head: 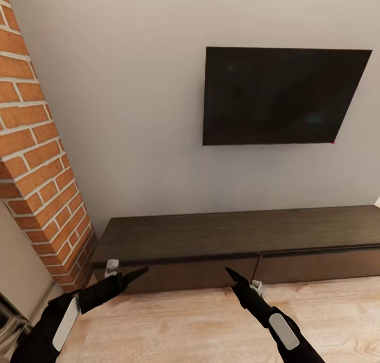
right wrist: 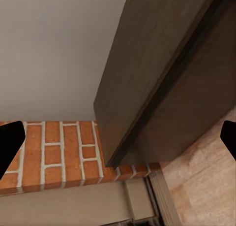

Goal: Place each of the two pumpkins and all three candles from the living room inside a cabinet in the living room (use any cabinet), then make sure every cabinet is closed, and position the cauldron so it is next to a table in the living room.

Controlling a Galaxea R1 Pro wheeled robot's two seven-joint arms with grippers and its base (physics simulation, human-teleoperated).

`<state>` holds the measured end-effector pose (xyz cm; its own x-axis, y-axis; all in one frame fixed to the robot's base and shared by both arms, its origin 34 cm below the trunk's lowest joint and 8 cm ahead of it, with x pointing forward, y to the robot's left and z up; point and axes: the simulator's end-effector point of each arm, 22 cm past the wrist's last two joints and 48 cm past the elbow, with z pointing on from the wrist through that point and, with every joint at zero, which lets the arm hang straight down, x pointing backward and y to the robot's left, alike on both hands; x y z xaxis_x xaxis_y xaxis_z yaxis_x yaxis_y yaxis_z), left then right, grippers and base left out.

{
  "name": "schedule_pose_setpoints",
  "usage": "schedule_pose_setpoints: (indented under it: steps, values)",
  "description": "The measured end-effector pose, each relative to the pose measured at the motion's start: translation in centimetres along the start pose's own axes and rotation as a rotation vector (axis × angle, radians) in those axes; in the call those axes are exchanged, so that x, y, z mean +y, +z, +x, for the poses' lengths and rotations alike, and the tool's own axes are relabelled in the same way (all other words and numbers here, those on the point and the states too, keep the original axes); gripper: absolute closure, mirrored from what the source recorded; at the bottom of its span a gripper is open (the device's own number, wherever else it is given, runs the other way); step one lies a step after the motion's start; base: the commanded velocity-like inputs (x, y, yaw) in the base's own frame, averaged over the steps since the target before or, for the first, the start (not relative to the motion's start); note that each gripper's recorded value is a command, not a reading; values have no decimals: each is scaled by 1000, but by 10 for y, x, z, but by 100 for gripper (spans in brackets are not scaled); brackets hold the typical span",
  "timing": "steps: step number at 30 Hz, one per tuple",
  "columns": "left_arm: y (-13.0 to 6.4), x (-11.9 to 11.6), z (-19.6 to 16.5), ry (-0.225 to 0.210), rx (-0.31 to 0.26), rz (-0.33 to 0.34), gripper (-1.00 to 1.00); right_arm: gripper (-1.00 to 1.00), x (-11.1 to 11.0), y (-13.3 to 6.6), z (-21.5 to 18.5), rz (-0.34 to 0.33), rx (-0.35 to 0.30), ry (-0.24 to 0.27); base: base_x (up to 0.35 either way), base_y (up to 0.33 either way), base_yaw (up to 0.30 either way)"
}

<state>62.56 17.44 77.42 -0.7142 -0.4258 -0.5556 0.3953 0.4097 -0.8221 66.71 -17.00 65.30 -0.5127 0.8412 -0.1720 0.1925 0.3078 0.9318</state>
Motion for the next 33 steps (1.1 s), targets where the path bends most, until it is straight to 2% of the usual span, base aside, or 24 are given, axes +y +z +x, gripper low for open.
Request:
schedule_pose_setpoints:
  steps: [3, 33]
  values:
    - [1, -3, 0, 2, 6, 10, -100, -100, -5, 2, 2, 0, 0, 0, 0, 0, 0]
    - [0, 47, 31, 53, -30, -1, -100, -100, -50, 16, 12, -35, -14, 3, 0, 0, 0]
